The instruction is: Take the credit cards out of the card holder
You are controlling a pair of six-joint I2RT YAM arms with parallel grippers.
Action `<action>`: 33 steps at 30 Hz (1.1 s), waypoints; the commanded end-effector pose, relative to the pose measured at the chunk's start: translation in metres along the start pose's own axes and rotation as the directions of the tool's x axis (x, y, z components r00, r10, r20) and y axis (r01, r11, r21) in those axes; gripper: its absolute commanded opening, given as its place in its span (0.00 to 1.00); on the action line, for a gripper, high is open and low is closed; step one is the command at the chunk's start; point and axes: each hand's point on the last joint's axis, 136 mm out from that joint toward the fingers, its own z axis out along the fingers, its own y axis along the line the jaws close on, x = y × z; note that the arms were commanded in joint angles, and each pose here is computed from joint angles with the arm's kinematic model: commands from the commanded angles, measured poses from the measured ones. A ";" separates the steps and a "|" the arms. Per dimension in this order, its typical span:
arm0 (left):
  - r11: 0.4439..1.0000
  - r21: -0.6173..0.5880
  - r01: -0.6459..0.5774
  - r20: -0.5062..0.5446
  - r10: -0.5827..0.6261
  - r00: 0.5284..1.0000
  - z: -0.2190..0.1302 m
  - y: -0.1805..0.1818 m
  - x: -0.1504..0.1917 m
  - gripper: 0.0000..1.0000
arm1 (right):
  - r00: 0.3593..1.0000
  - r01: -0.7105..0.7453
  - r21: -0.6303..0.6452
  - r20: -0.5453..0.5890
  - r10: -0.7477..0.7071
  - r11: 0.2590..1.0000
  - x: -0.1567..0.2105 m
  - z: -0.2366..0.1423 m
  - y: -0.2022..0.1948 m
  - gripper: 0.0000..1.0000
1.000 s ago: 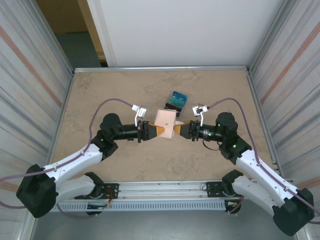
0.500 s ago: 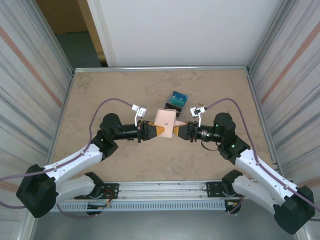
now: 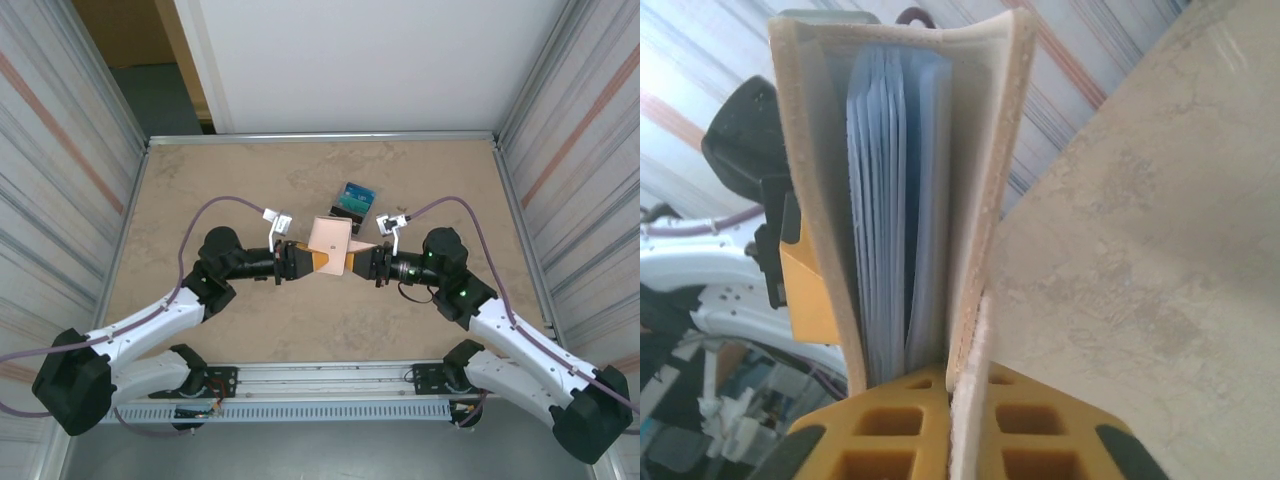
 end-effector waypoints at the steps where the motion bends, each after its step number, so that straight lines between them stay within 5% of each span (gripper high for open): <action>1: 1.000 -0.001 -0.019 0.011 0.019 1.000 -0.003 -0.013 -0.001 0.09 | 0.999 0.030 -0.006 0.016 -0.030 1.000 -0.001 -0.001 0.010 0.00; 7: 0.988 -0.156 -0.015 0.067 0.026 0.997 -0.022 0.006 0.004 0.43 | 1.000 0.022 0.132 -0.001 -0.022 0.991 0.005 -0.008 -0.007 0.00; 16: 0.985 -0.170 0.019 0.055 -0.010 0.998 -0.017 0.020 0.017 0.75 | 0.996 -0.003 0.214 -0.087 0.023 0.977 0.021 0.005 -0.013 0.00; 22: 0.973 -0.232 0.016 0.056 -0.003 0.998 -0.021 0.033 0.030 0.89 | 0.994 -0.028 0.293 -0.092 0.057 0.956 0.027 0.004 -0.023 0.00; 33: 0.962 -0.269 -0.054 -0.030 0.048 0.998 -0.014 0.052 0.043 0.97 | 0.990 -0.083 0.412 -0.074 0.124 0.908 0.032 -0.002 -0.043 0.00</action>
